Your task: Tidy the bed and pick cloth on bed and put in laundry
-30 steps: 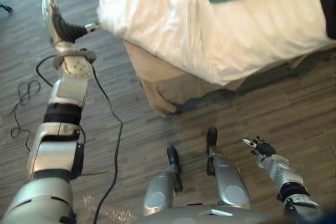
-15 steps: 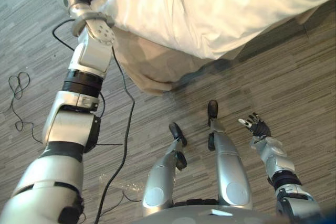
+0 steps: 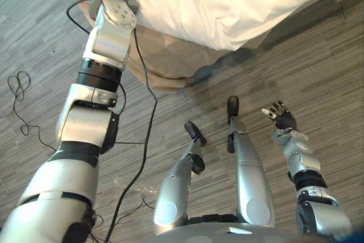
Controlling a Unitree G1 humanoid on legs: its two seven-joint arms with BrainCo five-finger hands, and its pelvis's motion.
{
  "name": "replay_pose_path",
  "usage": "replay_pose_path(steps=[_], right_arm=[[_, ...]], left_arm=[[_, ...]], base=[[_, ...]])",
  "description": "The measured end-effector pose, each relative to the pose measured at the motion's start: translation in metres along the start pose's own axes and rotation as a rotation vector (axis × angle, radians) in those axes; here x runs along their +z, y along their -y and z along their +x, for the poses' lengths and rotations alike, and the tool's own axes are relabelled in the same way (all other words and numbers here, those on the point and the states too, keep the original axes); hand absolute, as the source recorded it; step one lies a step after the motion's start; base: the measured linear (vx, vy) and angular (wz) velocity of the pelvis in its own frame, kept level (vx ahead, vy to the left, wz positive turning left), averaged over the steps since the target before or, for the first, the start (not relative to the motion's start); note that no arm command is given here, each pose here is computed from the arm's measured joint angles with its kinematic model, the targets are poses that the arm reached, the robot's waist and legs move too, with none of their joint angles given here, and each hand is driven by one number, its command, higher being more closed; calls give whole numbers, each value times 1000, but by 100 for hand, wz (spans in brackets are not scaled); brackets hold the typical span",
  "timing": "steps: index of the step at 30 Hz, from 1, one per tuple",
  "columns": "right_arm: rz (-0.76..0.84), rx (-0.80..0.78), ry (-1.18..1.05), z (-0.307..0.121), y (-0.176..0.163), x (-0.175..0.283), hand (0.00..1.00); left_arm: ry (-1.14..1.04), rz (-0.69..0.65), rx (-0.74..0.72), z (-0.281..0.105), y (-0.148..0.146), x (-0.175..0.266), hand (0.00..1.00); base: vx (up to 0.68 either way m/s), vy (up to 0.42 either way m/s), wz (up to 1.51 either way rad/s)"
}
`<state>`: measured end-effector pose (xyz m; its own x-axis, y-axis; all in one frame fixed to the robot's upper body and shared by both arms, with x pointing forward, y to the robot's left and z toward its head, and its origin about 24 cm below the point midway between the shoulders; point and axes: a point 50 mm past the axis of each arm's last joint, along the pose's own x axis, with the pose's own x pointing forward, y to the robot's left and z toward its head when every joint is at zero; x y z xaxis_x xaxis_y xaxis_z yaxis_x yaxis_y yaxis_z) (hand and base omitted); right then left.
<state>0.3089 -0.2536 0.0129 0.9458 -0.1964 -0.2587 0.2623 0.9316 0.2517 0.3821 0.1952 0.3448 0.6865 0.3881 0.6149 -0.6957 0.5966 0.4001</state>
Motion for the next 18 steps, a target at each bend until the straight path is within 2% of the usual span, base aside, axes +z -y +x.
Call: replay_pose_path(steps=[5, 7, 12, 18], right_arm=[[16, 5, 18, 4, -3, 11, 0], [20, 7, 52, 4, -2, 21, 0], [6, -37, 77, 2, 15, 31, 0], [-58, -79, 43, -8, 33, 17, 0]], left_arm=[[34, 73, -178, 13, -13, 6, 100], [27, 110, -289, 21, -28, 3, 100], [34, 143, -440, 24, -33, 3, 100], [82, 195, -656, 9, -5, -6, 100]], base=[[45, -3, -5], [41, 17, -14], [91, 45, -6], [164, 39, 3]])
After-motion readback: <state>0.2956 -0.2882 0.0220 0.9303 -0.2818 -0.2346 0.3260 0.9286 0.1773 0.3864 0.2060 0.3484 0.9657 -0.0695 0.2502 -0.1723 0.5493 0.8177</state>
